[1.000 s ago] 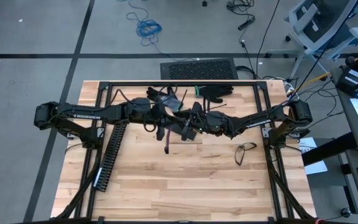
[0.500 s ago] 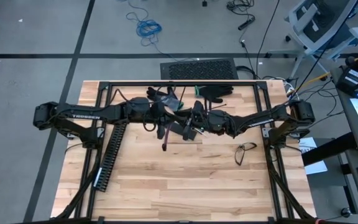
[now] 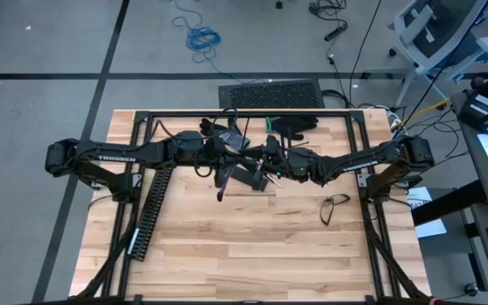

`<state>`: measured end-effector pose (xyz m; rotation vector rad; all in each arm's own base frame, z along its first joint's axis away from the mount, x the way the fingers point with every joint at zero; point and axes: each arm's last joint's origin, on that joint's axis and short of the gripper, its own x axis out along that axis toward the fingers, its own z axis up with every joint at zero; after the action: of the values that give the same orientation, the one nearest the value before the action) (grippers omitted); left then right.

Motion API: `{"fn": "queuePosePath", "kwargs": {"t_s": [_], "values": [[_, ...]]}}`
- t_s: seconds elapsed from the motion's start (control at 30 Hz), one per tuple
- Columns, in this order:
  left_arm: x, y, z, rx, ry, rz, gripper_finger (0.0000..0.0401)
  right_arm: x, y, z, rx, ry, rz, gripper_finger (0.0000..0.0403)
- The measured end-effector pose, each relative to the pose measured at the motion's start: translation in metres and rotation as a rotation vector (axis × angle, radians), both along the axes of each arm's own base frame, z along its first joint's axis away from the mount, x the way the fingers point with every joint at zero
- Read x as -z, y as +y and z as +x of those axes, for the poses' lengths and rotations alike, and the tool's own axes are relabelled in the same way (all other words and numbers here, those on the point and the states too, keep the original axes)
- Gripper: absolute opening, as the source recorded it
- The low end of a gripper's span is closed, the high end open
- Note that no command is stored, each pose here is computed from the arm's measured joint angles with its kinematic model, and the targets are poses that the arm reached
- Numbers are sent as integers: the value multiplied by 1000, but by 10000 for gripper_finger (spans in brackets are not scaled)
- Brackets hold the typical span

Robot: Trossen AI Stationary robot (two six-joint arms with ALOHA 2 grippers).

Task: Ziptie cables
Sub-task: Wrap the cables using a black zip tie

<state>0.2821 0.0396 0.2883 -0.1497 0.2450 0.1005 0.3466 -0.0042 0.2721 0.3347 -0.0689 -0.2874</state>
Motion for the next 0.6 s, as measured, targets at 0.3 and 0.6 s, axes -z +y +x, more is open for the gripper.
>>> {"fn": "queuePosePath", "kwargs": {"t_s": [0.3, 0.6], "values": [[-1, 0, 0, -2, -11, 3, 0, 2, 0, 0, 7, 15, 10, 76], [-1, 0, 0, -4, -12, 4, 0, 3, -1, 0, 17, 26, 5, 5]]}}
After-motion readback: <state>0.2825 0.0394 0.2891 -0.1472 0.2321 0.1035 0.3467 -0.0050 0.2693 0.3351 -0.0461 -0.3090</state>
